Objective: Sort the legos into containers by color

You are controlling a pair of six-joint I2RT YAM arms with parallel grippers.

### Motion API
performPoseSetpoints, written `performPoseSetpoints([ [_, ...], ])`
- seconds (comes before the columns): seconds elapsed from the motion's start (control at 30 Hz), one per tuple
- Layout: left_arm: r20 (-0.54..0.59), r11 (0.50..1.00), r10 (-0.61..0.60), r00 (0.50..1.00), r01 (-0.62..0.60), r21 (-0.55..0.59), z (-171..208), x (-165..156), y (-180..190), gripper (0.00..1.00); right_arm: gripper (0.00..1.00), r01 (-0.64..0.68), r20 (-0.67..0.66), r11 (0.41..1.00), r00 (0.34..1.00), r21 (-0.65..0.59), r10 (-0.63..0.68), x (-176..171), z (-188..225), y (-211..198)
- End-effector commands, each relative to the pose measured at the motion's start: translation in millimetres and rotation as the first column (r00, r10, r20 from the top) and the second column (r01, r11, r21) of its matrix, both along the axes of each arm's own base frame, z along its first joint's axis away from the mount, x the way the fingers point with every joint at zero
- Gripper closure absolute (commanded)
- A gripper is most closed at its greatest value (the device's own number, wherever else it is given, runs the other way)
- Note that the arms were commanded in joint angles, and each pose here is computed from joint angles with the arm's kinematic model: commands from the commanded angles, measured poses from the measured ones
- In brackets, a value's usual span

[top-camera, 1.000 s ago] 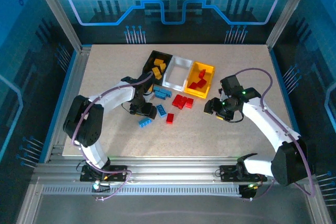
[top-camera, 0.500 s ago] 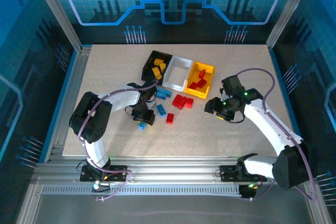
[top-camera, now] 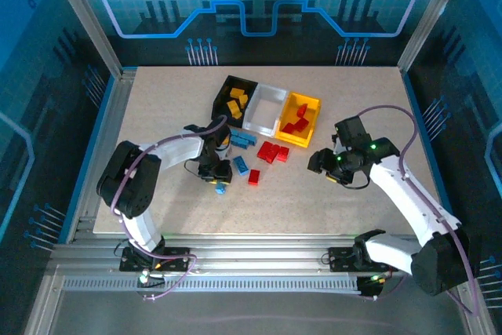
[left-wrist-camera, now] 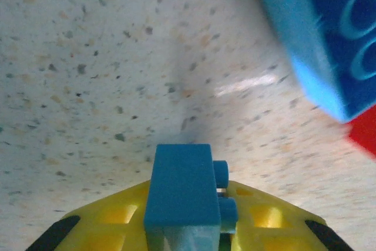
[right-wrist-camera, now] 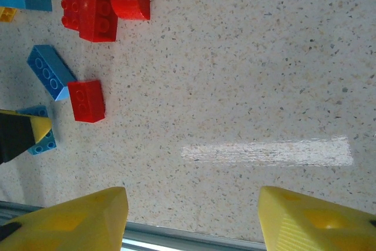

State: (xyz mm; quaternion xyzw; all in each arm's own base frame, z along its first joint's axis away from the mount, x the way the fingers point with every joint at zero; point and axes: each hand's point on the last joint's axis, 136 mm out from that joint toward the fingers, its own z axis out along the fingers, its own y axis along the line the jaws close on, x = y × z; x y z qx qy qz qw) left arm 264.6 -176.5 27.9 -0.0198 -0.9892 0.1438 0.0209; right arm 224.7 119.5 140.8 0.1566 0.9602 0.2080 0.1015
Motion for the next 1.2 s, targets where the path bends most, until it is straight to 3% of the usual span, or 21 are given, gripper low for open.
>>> performPoseSetpoints([
  [0.0, 0.001, 0.962, 0.193, 0.981, -0.189, -0.195, 43, 28, -27, 0.81, 0.38, -0.027, -0.044, 0.999, 0.999, 0.029, 0.029, -16, -10, 5],
  [0.17, 0.022, 0.878, 0.364, 0.931, -0.335, -0.343, 101, 79, -53, 0.81, 0.38, -0.047, -0.065, 0.998, 0.997, 0.043, 0.05, -26, -26, 7],
  [0.33, 0.065, 0.83, 0.466, 0.882, -0.411, -0.378, 139, 138, -67, 0.81, 0.38, -0.042, -0.051, 0.996, 0.998, 0.081, 0.046, -30, -31, 10],
  [0.53, 0.153, 0.792, 0.569, 0.808, -0.489, -0.365, 139, 199, -73, 0.81, 0.38, -0.056, -0.057, 0.994, 0.996, 0.097, 0.061, -49, -39, 8],
  [0.77, 0.175, 0.724, 0.667, 0.724, -0.575, -0.38, 122, 243, -83, 0.82, 0.38, 0.079, -0.047, 0.995, 0.996, 0.065, -0.076, -75, -29, -9],
  [1.0, 0.232, 0.745, 0.651, 0.722, -0.552, -0.375, 119, 270, -96, 0.81, 0.38, 0.232, -0.005, 0.97, 0.973, 0.074, -0.232, -91, -25, -26],
  [1.17, 0.286, 0.785, 0.617, 0.734, -0.543, -0.298, 115, 262, -101, 0.81, 0.36, 0.184, 0.056, 0.98, 0.98, 0.075, -0.189, -95, -19, -30],
])
